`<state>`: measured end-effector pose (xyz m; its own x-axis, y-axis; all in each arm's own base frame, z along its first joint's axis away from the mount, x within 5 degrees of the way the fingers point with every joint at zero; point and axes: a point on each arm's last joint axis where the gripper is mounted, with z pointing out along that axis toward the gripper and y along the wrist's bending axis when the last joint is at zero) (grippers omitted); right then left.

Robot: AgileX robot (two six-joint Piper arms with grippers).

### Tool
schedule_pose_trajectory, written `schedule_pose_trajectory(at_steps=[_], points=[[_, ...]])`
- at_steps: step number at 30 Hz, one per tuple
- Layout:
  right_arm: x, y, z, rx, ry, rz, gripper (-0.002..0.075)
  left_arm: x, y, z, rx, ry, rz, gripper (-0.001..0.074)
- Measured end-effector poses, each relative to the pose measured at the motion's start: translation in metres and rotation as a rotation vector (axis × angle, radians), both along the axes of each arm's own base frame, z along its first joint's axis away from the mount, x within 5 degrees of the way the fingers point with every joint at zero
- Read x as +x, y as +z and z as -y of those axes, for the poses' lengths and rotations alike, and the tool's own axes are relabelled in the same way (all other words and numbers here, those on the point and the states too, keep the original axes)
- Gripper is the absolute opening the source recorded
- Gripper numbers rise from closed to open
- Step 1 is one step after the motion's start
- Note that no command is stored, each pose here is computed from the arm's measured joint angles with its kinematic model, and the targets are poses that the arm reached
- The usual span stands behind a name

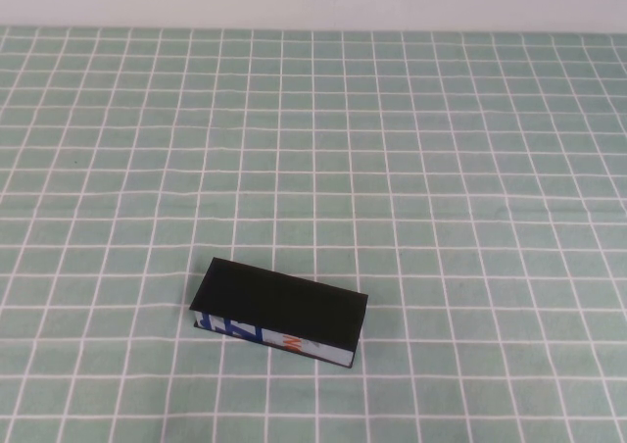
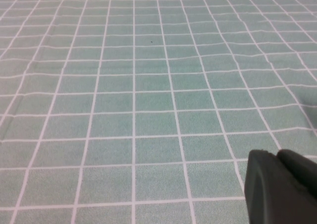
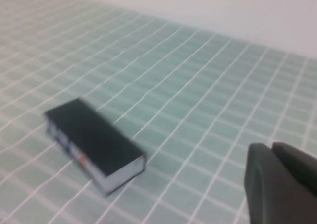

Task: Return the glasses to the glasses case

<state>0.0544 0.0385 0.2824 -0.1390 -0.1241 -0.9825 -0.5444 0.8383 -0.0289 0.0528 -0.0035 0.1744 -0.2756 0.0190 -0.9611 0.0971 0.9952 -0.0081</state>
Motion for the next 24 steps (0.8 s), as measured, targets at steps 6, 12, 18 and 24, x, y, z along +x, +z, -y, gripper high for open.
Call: schedule_pose_trajectory(at_steps=[6, 12, 18, 24], points=[[-0.014, 0.006, 0.013, 0.06, -0.128, 0.098, -0.0012, 0.0, 0.0, 0.0, 0.0, 0.0, 0.0, -0.0002], [-0.031, 0.01, 0.022, 0.091, -0.272, 0.22, -0.0012, 0.0, 0.0, 0.0, 0.0, 0.0, 0.0, -0.0002], [-0.018, -0.026, 0.024, 0.075, -0.394, 0.125, -0.0012, 0.0, 0.0, 0.0, 0.0, 0.0, 0.0, -0.0002], [-0.005, -0.077, 0.025, 0.085, -0.436, -0.021, -0.0012, 0.0, 0.0, 0.0, -0.001, 0.0, 0.0, -0.0002]])
